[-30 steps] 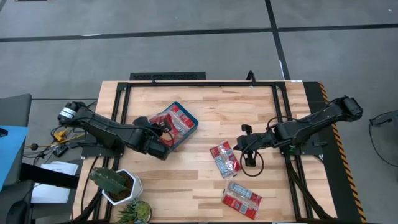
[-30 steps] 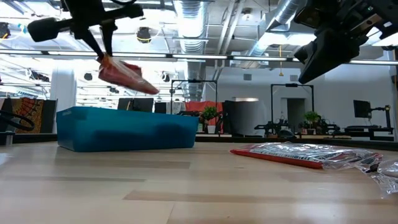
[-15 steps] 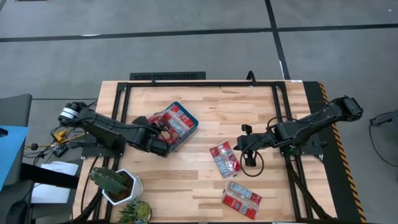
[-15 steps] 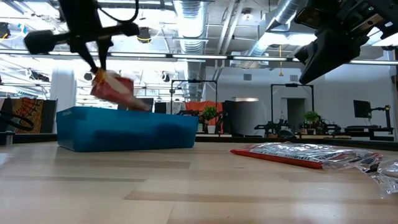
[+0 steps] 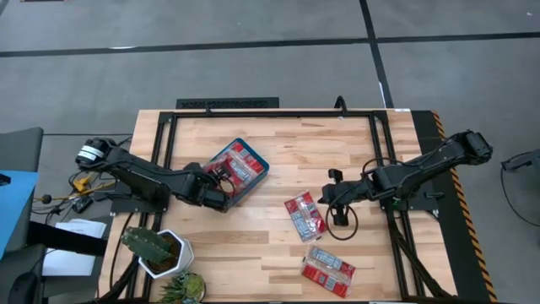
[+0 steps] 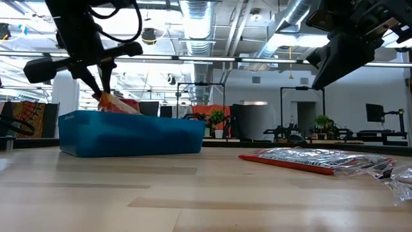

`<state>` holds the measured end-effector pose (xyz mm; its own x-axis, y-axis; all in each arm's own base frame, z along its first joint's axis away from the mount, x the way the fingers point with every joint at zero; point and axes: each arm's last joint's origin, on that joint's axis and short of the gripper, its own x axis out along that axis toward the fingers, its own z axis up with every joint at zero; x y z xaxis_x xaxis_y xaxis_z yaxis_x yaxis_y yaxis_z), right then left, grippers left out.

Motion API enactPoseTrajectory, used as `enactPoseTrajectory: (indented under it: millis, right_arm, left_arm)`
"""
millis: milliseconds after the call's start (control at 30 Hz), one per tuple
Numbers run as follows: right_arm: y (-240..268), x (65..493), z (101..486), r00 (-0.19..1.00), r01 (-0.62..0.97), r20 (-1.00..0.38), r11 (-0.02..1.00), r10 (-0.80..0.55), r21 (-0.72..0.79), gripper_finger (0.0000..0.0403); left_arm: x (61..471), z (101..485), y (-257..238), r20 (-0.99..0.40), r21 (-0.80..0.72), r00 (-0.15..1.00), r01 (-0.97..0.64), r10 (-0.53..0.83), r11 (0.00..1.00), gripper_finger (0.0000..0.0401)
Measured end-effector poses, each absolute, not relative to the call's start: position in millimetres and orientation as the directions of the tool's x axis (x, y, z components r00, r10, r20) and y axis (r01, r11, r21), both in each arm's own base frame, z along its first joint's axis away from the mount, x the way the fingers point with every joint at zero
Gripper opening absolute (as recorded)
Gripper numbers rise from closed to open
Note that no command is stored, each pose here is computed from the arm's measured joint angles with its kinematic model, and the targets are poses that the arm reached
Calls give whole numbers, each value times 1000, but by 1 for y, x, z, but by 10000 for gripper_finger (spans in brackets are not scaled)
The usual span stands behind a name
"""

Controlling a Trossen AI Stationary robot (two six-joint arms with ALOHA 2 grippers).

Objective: Sort popcorn bags into baskets
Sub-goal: Put the red popcorn bag into the blue bin

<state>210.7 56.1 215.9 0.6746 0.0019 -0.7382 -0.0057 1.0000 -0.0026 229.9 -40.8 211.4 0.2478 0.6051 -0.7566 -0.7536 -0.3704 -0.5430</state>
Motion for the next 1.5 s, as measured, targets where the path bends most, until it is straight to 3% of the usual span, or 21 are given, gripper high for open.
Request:
enactPoseTrajectory:
  millis: [267,600,733,833,967,1100,1200,1500]
  right_arm:
    - [56,211,216,674,-10,-739,1000,2,-6,41]
    - [56,210,215,669,-12,-743,1000,1,-10,51]
    - [56,210,215,670,-11,-743,1000,1,-9,51]
    - [56,209,209,673,-11,-739,1000,2,-7,51]
    - [55,204,195,657,18,-754,1000,4,22,51]
    - [59,201,188,662,7,-749,999,20,32,51]
    - [62,199,184,669,-12,-743,999,35,36,51]
    - [77,206,158,597,-41,-801,999,45,25,51]
  left_arm:
    - [228,214,-40,-762,-529,248,-771,598,-355,31]
    - [212,231,-38,-750,-539,273,-780,602,-318,165]
    - [209,239,-43,-753,-579,343,-751,562,-317,207]
    - [222,247,-53,-694,-682,496,-686,522,-255,226]
    - [254,259,-71,-549,-823,729,-557,410,-112,232]
    - [285,260,-90,-390,-916,862,-400,324,-37,222]
    - [307,246,-102,-347,-934,888,-357,301,-23,210]
    - [370,196,-127,-452,-883,850,-470,270,2,195]
